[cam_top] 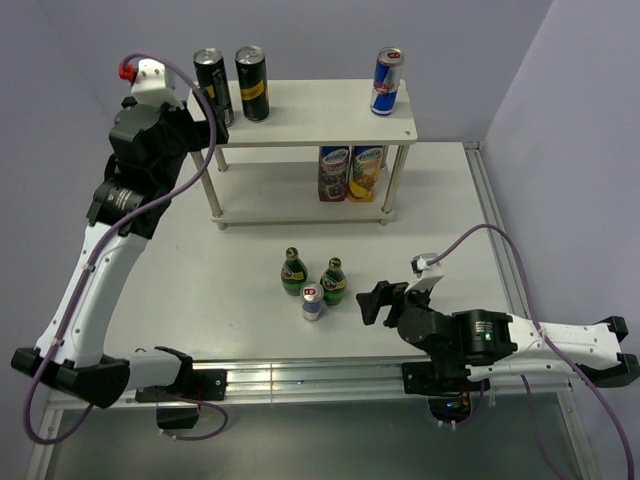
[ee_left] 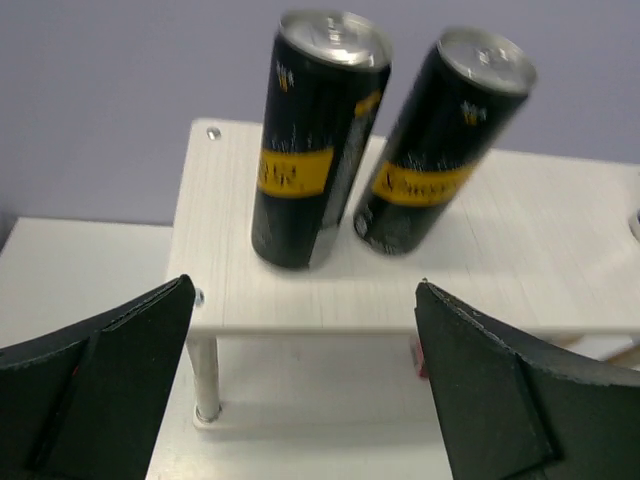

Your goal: Place and organize the beverage onto the shelf

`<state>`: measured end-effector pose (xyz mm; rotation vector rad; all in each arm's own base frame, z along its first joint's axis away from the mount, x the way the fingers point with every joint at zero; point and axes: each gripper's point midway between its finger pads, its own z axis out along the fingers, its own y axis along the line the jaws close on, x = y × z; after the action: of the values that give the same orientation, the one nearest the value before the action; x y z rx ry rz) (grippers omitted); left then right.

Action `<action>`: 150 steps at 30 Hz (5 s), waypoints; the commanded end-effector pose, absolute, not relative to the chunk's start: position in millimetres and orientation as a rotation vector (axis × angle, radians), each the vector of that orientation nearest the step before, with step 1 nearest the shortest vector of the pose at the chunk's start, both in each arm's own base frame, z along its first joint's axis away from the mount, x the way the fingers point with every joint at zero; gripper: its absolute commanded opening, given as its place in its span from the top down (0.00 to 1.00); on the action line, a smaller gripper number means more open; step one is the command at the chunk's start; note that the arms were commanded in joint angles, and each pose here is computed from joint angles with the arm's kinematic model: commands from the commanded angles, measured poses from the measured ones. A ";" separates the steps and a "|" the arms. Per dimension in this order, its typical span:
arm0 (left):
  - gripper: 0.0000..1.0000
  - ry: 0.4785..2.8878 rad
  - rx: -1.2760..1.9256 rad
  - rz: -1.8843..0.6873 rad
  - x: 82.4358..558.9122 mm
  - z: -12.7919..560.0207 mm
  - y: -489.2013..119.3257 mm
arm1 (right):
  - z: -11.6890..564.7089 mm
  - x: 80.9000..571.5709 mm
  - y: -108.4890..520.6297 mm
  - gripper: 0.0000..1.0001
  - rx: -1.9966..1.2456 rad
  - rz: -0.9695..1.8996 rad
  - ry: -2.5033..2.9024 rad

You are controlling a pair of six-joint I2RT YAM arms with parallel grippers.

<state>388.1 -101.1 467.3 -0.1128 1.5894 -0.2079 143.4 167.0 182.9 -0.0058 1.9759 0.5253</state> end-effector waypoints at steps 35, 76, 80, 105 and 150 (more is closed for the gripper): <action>0.01 1.652 -0.028 -0.351 308.7 383.4 -103.8 | 69.6 170.2 338.8 0.00 -0.276 0.477 2.050; 0.01 1.661 -0.073 -0.346 313.9 366.7 -89.4 | 355.0 171.9 296.8 1.00 -0.143 0.553 1.677; 0.01 1.651 -0.080 -0.341 312.4 368.5 -86.3 | 414.3 222.6 268.5 1.00 -0.070 0.485 1.583; 0.01 1.655 -0.092 -0.353 311.4 361.1 -85.5 | 460.3 464.2 215.5 1.00 0.039 0.064 1.605; 0.01 1.656 -0.108 -0.344 314.4 360.8 -79.7 | 384.2 449.1 204.2 0.22 0.079 0.140 1.740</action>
<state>313.9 -77.8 346.7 -0.1065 1.7072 -0.3118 467.3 203.8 371.0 0.0570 1.7724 0.0977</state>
